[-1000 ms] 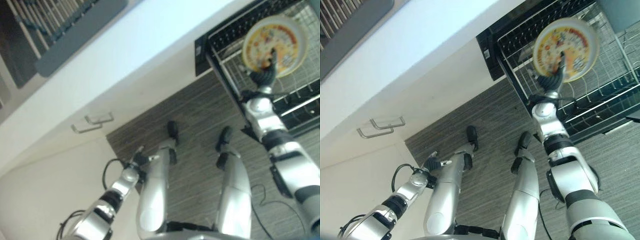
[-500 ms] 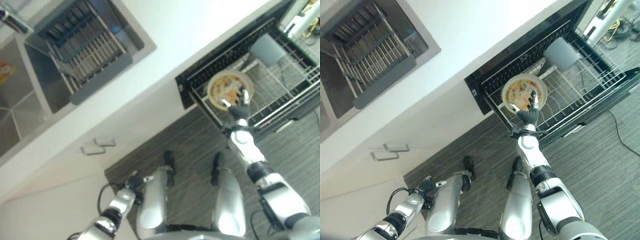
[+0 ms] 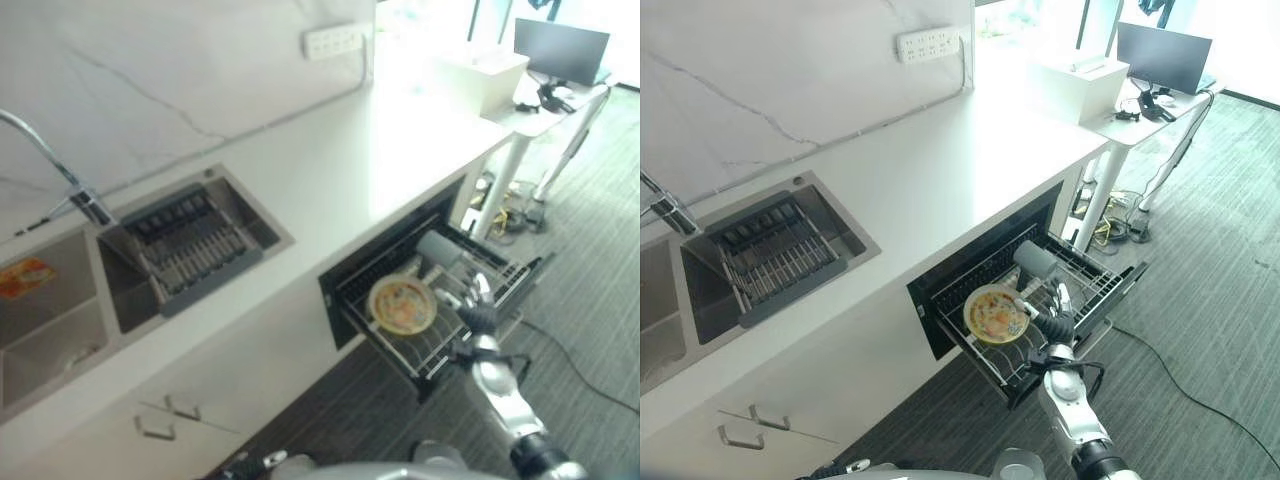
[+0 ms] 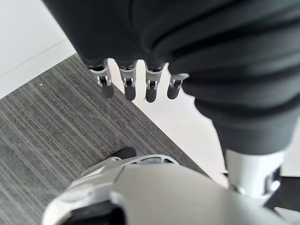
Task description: Place the dishes in the dishwasher.
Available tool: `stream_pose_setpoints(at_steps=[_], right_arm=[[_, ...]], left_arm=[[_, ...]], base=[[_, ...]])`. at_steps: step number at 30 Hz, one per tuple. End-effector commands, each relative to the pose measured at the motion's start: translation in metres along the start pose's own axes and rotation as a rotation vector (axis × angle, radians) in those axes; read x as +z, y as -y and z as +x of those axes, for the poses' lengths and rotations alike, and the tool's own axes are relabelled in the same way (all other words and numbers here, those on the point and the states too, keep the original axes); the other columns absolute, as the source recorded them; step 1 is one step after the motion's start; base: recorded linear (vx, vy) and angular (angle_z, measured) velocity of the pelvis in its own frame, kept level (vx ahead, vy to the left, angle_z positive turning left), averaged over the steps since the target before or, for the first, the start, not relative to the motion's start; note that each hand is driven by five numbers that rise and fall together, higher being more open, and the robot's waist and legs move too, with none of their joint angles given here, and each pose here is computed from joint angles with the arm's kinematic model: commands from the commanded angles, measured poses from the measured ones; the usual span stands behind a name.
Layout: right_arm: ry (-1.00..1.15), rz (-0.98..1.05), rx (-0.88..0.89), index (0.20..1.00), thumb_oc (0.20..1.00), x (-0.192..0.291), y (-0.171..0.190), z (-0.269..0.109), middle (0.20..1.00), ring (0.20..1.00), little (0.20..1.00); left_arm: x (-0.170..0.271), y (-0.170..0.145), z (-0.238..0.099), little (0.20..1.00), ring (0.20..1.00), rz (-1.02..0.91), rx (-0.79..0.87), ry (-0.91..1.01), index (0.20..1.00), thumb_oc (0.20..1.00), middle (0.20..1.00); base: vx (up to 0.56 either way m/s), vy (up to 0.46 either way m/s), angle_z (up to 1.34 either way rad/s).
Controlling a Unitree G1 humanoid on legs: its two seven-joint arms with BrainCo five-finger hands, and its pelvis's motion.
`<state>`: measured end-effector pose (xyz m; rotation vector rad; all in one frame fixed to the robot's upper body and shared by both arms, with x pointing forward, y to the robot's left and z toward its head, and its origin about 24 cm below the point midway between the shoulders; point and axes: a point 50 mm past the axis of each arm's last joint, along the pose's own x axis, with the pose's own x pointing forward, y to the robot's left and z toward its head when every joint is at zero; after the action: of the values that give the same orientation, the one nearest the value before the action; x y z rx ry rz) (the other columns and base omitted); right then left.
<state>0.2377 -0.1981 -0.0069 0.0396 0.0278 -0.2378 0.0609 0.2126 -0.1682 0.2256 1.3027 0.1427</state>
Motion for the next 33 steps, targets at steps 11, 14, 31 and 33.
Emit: stream_pose_setpoints(at_steps=[11, 14, 31, 33], right_arm=[[0.213, 0.140, -0.487, 1.000, 1.000, 0.042, 0.100, 0.002, 1.000, 1.000, 1.000], [0.153, 0.220, -0.627, 1.000, 1.000, 0.027, 0.124, -0.008, 1.000, 1.000, 1.000], [-0.089, 0.823, -0.363, 1.000, 1.000, -0.017, 0.093, 0.029, 1.000, 1.000, 1.000], [-0.122, 0.792, -0.305, 1.000, 1.000, -0.015, 0.088, 0.036, 1.000, 1.000, 1.000]], left_arm=[[0.013, -0.009, 0.002, 1.000, 1.000, 0.017, -0.039, 0.021, 1.000, 1.000, 1.000], [0.011, -0.011, 0.002, 1.000, 1.000, 0.027, -0.042, 0.007, 1.000, 1.000, 1.000], [0.046, 0.005, 0.004, 1.000, 1.000, 0.034, -0.086, 0.082, 1.000, 1.000, 1.000], [0.044, 0.008, 0.004, 1.000, 1.000, 0.034, -0.105, 0.085, 1.000, 1.000, 1.000]], base=[[0.02, -0.063, -0.15], [0.01, -0.024, -0.04], [-0.04, 0.055, 0.13], [0.10, 0.149, 0.11]])
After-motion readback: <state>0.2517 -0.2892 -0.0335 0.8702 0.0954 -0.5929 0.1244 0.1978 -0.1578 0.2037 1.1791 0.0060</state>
